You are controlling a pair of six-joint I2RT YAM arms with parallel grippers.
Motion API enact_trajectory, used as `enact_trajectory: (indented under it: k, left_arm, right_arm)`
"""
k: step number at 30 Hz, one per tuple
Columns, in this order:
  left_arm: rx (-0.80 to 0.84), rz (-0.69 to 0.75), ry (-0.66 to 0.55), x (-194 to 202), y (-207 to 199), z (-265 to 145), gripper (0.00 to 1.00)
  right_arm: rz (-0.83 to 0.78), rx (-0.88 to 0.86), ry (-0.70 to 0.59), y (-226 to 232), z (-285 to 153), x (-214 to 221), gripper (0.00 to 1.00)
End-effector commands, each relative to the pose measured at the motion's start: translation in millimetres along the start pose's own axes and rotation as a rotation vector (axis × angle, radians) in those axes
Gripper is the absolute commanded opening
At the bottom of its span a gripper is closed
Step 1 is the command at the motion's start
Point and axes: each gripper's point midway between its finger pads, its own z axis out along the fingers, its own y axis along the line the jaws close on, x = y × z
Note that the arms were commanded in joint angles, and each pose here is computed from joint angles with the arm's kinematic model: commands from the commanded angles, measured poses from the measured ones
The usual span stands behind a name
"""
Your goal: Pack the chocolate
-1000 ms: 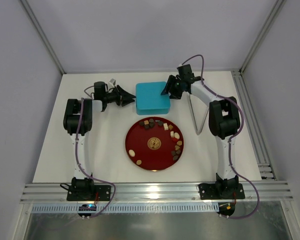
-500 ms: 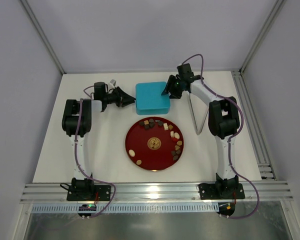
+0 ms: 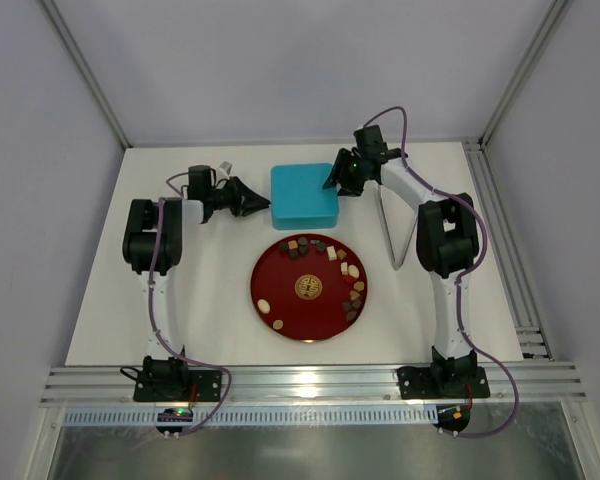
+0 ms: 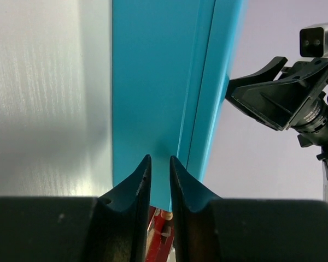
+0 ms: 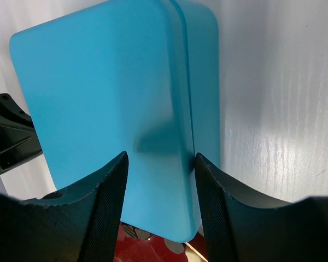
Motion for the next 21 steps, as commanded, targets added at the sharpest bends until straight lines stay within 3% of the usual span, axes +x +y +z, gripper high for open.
enact_trajectory:
  k: [1, 21]
  left_arm:
    - [-0.001, 0.052, -0.006, 2.3, -18.1, -6.3, 0.18]
    - [-0.074, 0.093, -0.007, 2.5, -24.3, -13.3, 0.18]
  right_arm:
    - [-0.018, -0.033, -0.034, 20.1, -5.5, -12.6, 0.54]
    - [-0.030, 0.021, -0.019, 11.4, 3.2, -8.4, 0.53]
